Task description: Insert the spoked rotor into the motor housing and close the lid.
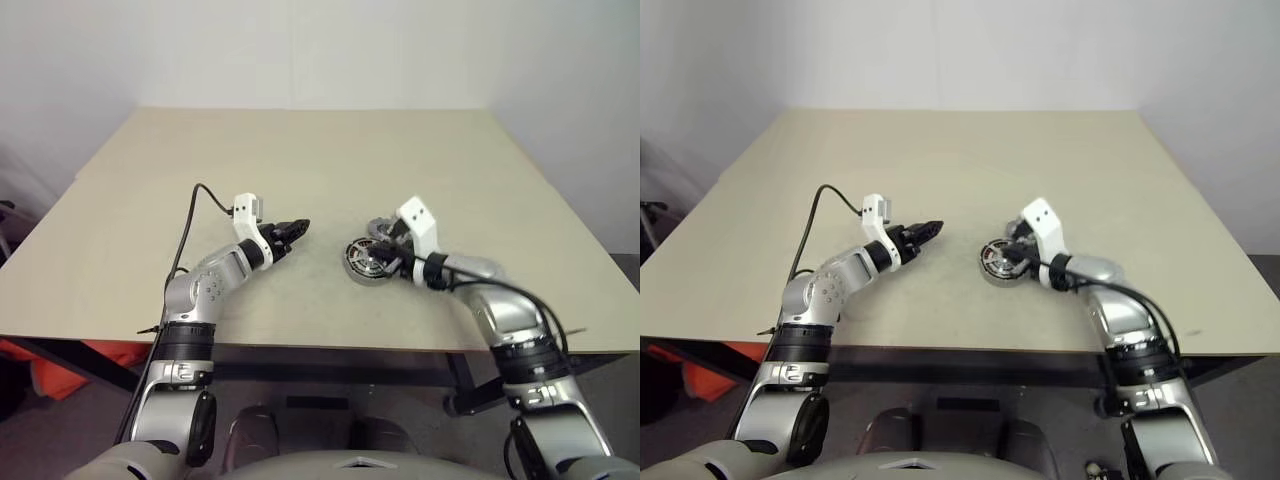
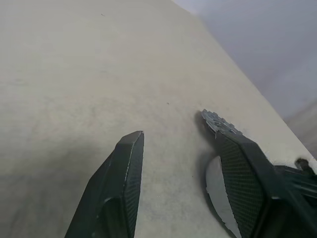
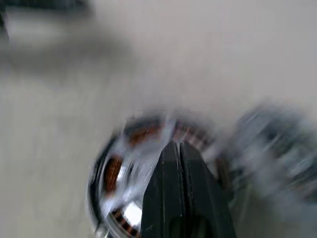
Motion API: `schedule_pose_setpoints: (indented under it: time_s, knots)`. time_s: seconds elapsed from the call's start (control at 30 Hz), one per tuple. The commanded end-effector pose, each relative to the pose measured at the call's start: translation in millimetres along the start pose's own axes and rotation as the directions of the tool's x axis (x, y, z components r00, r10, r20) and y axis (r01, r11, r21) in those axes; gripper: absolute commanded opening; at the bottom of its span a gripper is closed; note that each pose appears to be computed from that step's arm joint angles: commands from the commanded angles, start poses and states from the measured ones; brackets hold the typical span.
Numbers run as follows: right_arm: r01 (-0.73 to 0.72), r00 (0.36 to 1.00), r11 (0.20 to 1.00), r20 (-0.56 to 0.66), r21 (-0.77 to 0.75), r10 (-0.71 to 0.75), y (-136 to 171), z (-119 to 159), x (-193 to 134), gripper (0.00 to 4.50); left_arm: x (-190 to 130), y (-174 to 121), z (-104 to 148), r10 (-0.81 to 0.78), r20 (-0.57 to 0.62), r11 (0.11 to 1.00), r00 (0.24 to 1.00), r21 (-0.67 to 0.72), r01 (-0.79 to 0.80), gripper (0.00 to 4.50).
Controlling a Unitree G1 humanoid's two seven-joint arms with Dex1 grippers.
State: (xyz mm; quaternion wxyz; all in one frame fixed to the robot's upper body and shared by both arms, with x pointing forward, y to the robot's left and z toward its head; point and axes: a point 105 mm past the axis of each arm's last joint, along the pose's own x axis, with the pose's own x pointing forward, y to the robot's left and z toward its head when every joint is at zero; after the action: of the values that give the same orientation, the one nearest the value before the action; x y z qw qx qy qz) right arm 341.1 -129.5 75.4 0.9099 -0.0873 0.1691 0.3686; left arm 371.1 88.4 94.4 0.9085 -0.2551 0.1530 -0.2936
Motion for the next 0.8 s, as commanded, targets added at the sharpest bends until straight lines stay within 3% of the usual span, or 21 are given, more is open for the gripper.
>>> schedule_pose_setpoints:
  time_s: [0.03,0.43,0.53,0.7,0.8]
  knots:
    - [-0.012,1.0,1.0,-0.02,0.007,0.012,2,-5,0,0.0,-2,-8,18,-0.021,0.067,0.999,0.998,0.042,0.018,2.43]
    - [0.041,0.993,0.996,0.117,-0.076,-0.032,-19,48,-9,0.0,2,-6,6,-0.006,0.029,0.999,1.0,0.051,0.005,2.43]
    - [0.051,0.994,0.997,0.097,-0.06,-0.045,-23,42,-7,0.0,2,-5,5,-0.001,0.022,0.998,1.0,0.057,0.0,2.43]
    - [0.047,0.998,0.999,-0.04,-0.012,-0.048,-21,-12,3,0.0,0,-2,7,0.009,0.029,0.998,1.0,0.059,-0.01,2.43]
    - [0.052,0.998,0.999,-0.045,-0.016,-0.052,-23,-17,4,0.0,-1,0,5,0.02,0.023,0.998,1.0,0.065,-0.021,2.43]
